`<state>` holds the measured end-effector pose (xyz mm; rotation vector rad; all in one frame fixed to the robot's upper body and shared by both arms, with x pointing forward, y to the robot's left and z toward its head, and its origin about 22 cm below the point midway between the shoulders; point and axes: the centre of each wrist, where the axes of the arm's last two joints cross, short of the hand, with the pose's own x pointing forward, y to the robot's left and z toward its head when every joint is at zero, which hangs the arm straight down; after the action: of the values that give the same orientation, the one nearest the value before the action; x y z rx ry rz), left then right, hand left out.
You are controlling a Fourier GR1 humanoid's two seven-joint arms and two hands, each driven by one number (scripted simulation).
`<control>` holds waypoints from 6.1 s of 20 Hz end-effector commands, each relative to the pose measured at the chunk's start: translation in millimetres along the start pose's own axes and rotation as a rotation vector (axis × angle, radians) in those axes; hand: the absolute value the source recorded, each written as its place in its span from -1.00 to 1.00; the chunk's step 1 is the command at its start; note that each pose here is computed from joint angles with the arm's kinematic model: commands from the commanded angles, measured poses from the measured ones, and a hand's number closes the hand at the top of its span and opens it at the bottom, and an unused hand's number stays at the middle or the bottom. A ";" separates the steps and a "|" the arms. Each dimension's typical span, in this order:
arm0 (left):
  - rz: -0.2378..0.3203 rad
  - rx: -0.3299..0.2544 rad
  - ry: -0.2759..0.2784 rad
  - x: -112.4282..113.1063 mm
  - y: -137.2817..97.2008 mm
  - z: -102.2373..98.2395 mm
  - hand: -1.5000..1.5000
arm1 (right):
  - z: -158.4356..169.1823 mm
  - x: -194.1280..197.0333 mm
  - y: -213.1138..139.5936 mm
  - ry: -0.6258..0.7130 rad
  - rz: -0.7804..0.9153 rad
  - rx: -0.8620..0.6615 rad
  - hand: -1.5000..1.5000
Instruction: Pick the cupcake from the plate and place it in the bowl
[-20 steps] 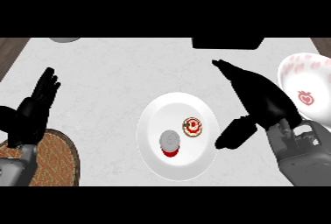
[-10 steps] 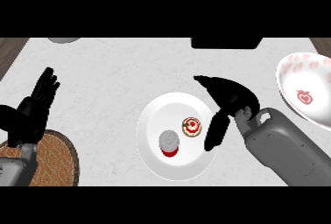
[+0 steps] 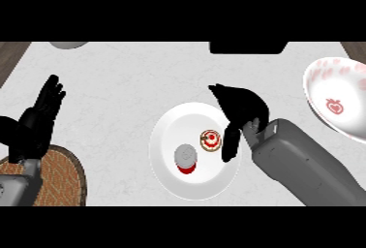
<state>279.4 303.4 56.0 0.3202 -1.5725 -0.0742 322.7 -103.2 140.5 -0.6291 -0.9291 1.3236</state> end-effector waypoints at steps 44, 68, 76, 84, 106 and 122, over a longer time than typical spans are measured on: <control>0.002 0.009 0.014 12.2 -6.6 -8.9 0.00 | -52.5 -16.1 93.3 -0.052 0.051 -0.059 1.00; 0.012 0.019 0.014 -12.0 13.4 20.8 0.00 | 172.1 -215.2 -67.8 -0.415 -0.095 -0.760 1.00; 0.008 -0.008 -0.005 13.1 -2.6 10.2 0.00 | 144.7 -278.2 -90.9 -0.373 -0.241 -0.717 1.00; -0.009 -0.008 0.007 -11.5 -4.3 8.2 0.00 | 77.1 -299.9 -98.8 -0.383 -0.289 -0.708 1.00; 0.000 -0.051 -0.039 12.8 -20.9 3.1 0.00 | -2.0 -374.9 -61.5 -0.277 -0.410 -0.428 -1.00; 0.009 -0.018 -0.032 8.5 -5.1 -1.2 0.00 | 96.8 -458.5 -75.5 -0.409 -1.084 -0.554 -1.00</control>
<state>281.7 296.5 63.1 0.2973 -1.6023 -0.0953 315.4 -550.0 152.2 -0.2593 -1.6396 0.2007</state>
